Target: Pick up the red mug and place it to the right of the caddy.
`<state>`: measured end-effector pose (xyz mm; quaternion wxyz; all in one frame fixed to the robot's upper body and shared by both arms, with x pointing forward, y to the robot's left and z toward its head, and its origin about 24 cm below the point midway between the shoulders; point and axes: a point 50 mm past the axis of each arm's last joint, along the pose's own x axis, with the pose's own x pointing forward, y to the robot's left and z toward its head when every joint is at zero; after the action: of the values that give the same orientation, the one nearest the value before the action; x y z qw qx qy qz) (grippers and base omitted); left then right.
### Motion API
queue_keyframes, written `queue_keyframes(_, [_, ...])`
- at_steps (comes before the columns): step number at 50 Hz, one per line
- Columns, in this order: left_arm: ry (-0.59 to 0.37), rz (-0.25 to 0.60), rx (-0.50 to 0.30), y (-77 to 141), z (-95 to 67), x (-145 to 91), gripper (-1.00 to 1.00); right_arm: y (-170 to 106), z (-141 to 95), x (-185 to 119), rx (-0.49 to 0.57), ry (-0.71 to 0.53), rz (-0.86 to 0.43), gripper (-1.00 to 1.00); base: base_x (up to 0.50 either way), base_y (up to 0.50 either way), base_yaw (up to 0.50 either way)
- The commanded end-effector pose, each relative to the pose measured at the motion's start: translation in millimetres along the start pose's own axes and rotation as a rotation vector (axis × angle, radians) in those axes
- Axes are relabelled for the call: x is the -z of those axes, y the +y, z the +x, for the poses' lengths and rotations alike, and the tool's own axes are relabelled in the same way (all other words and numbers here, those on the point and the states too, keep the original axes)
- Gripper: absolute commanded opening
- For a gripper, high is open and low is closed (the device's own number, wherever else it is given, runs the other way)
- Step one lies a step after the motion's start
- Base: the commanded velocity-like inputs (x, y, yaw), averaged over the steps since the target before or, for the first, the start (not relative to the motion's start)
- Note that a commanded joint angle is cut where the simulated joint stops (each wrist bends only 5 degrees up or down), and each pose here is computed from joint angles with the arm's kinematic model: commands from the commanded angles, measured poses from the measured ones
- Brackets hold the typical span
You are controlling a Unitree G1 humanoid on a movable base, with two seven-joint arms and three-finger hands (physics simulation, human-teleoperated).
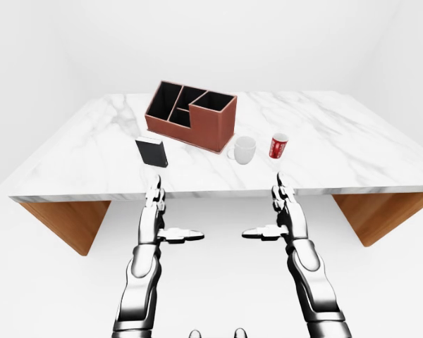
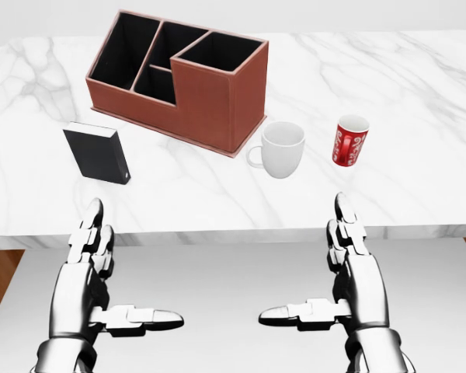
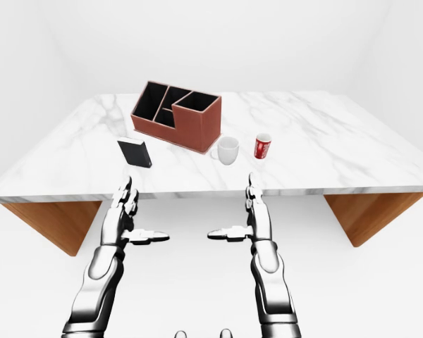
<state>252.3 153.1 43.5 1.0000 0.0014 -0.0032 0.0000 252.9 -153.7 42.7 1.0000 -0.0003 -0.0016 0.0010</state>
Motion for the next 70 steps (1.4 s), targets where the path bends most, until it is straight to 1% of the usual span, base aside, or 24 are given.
queue_keyframes(1, [-0.029,0.008,-0.001,7.4,-6.5,-12.1,1.0,-7.4,-5.4,-7.2,-0.007,-0.015,-0.008,1.0,0.0,0.0,0.0])
queue_keyframes(9, [-0.042,0.018,0.005,6.4,-12.2,-19.9,1.0,-10.5,-9.2,-16.8,0.002,-0.034,-0.003,1.0,0.0,0.0,0.0])
queue_keyframes(10, [-0.067,0.019,0.005,6.3,-14.8,-26.8,1.0,-11.3,-11.3,-20.9,0.004,-0.044,-0.005,1.0,0.0,0.0,0.0])
queue_keyframes(15, [-0.102,0.03,0.008,5.3,-20.2,-35.2,1.0,-13.4,-16.9,-34.1,0.008,-0.098,-0.002,1.0,0.0,0.0,0.0])
queue_keyframes(16, [-0.097,0.031,0.009,5.1,-21.2,-33.9,1.0,-13.7,-17.4,-35.4,0.008,-0.104,-0.003,1.0,0.0,0.0,0.0])
queue_keyframes(18, [-0.128,0.035,0.014,4.2,-24.0,-41.2,1.0,-14.4,-18.1,-36.9,0.01,-0.11,-0.003,1.0,0.0,0.0,0.0])
queue_keyframes(27, [-0.187,0.05,0.03,0.1,-35.3,-55.5,1.0,-18.3,-30.7,-62.8,0.021,-0.222,-0.004,1.0,0.0,0.0,0.0])
queue_keyframes(30, [-0.225,0.051,0.032,-0.7,-39.7,-64.4,1.0,-18.9,-34.8,-69.7,0.022,-0.252,-0.005,1.0,0.0,0.0,0.0])
queue_keyframes(34, [-0.286,0.058,0.035,-1.0,-49.3,-79.0,1.0,-18.8,-41.1,-79.6,0.023,-0.296,-0.011,1.0,0.0,0.0,0.0])
queue_keyframes(42, [-0.328,0.065,0.032,0.4,-57.0,-89.1,1.0,-19.6,-54.0,-97.4,0.027,-0.374,-0.017,1.0,0.0,0.0,0.0])
queue_keyframes(44, [-0.355,0.07,0.031,0.4,-60.1,-95.2,1.0,-19.8,-58.1,-102.8,0.027,-0.398,-0.018,1.0,0.0,0.0,0.0])
queue_keyframes(46, [-0.34,0.07,0.031,0.8,-60.4,-92.2,1.0,-19.3,-60.3,-104.9,0.026,-0.407,-0.021,1.0,0.0,0.0,0.0])
queue_keyframes(47, [-0.357,0.072,0.032,0.3,-62.1,-96.1,1.0,-19.2,-61.4,-106.4,0.028,-0.414,-0.023,1.0,0.0,0.0,0.0])
queue_keyframes(49, [-0.357,0.076,0.038,-0.5,-62.4,-96.1,1.0,-19.0,-63.7,-109.3,0.029,-0.427,-0.024,1.0,0.0,0.0,0.0])
queue_keyframes(50, [-0.332,0.076,0.04,-0.7,-61.1,-90.8,1.0,-18.7,-65.2,-111.0,0.028,-0.435,-0.024,1.0,0.0,0.0,0.0])
queue_keyframes(55, [-0.364,0.08,0.042,-1.6,-64.8,-97.9,1.0,-18.6,-74.6,-121.8,0.029,-0.483,-0.028,1.0,0.0,0.0,0.0])
queue_keyframes(58, [-0.347,0.084,0.048,-3.4,-64.9,-94.6,1.0,-17.8,-78.3,-125.4,0.025,-0.5,-0.032,1.0,0.0,0.0,0.0])
queue_keyframes(61, [-0.361,0.085,0.05,-4.2,-67.2,-97.7,1.0,-17.3,-82.3,-129.7,0.021,-0.521,-0.019,1.0,0.0,0.0,0.0])
queue_keyframes(65, [-0.384,0.09,0.051,-4.1,-69.9,-102.9,1.0,-17.2,-84.5,-132.0,0.025,-0.531,-0.024,1.0,0.0,0.0,0.0])
queue_keyframes(68, [-0.388,0.091,0.051,-3.9,-70.9,-104.0,1.0,-18.0,-84.0,-131.5,0.025,-0.53,-0.018,1.0,0.0,0.0,0.0])
queue_keyframes(69, [-0.368,0.09,0.051,-3.6,-69.9,-99.8,1.0,-18.1,-83.7,-131.2,0.025,-0.528,-0.018,1.0,0.0,0.0,0.0])
queue_keyframes(70, [-0.379,0.091,0.051,-3.6,-70.3,-102.1,1.0,-18.2,-83.5,-130.8,0.025,-0.527,-0.018,1.0,0.0,0.0,0.0])
